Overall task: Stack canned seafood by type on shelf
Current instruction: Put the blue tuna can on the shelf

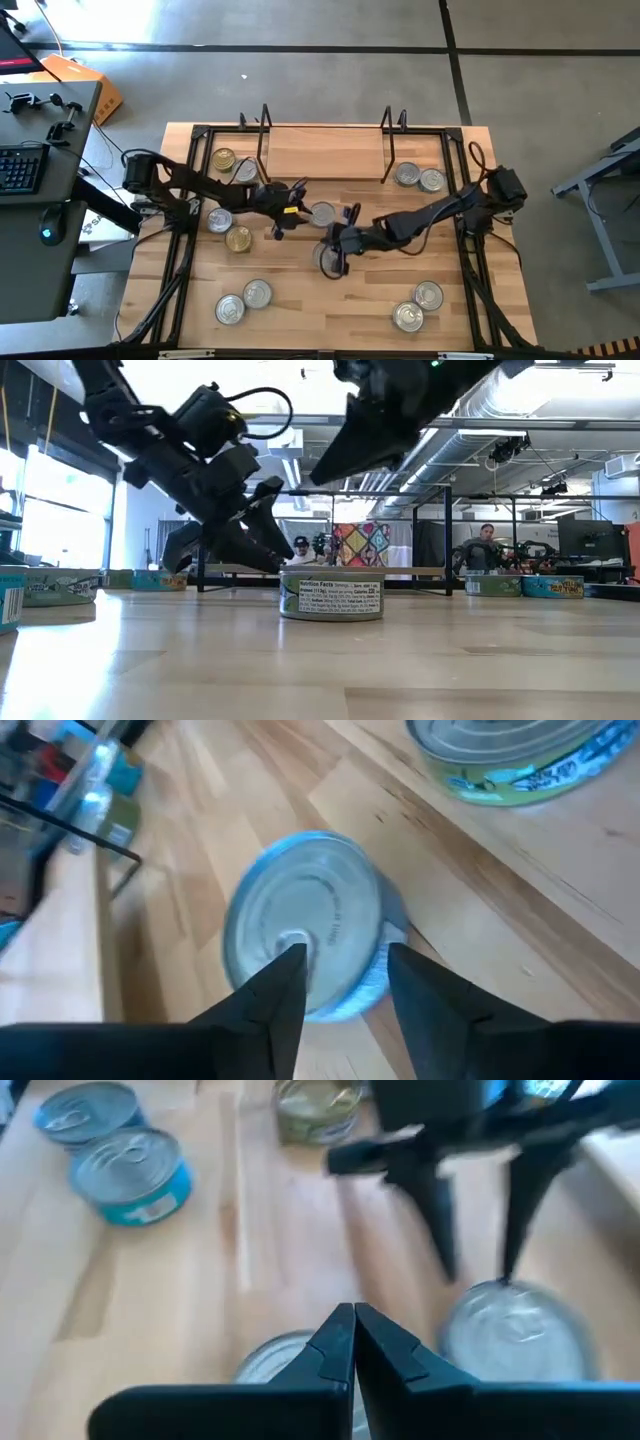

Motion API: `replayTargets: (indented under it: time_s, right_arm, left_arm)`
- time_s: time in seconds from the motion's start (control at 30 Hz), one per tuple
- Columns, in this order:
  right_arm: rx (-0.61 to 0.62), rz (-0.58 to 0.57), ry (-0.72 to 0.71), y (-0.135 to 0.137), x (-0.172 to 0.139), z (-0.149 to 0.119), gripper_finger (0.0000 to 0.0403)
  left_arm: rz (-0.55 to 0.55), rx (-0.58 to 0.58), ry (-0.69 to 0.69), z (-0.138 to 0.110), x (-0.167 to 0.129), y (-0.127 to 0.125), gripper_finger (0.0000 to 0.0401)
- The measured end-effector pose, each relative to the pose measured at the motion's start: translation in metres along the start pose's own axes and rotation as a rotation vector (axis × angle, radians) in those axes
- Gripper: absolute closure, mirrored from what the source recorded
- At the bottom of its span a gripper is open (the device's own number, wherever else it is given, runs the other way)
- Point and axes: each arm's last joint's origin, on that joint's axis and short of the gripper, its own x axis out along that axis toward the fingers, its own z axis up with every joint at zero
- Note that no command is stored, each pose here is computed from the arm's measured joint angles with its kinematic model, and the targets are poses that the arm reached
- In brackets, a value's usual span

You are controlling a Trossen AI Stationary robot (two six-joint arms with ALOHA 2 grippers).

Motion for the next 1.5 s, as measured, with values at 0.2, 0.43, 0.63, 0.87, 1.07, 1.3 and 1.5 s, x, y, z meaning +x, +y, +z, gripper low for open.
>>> replayTargets:
  time_s: [0.2, 0.43, 0.63, 0.87, 1.07, 1.3, 1.5]
  right_arm:
    - [0.136, -0.161, 0.07, -0.009, 0.005, -0.045, 0.0402]
    - [0.42, -0.44, -0.081, -0.058, 0.017, -0.071, 0.0402]
    - [0.476, -0.357, -0.074, -0.096, 0.03, -0.08, 0.0402]
    - [0.394, -0.231, -0.024, -0.098, 0.035, -0.078, 0.0402]
    - [0.409, -0.076, 0.073, -0.069, 0.026, -0.083, 0.0402]
    - [0.288, 0.082, 0.113, -0.028, 0.013, -0.089, 0.0402]
    - [0.222, -0.041, 0.05, -0.017, 0.008, -0.094, 0.0402]
  left_arm:
    - [-0.066, -0.021, 0.057, 0.001, 0.001, 0.004, 0.0292]
    - [-0.059, -0.106, 0.051, 0.003, 0.001, 0.006, 0.0309]
    - [-0.052, -0.166, 0.047, 0.0, 0.01, 0.004, 0.0311]
    - [0.083, -0.251, 0.04, -0.003, 0.028, 0.002, 0.0311]
    - [0.252, -0.267, 0.128, 0.005, 0.007, 0.017, 0.0311]
    - [0.468, -0.29, 0.233, 0.016, -0.031, 0.037, 0.0311]
    - [0.248, -0.312, 0.084, 0.024, -0.043, 0.033, 0.0311]
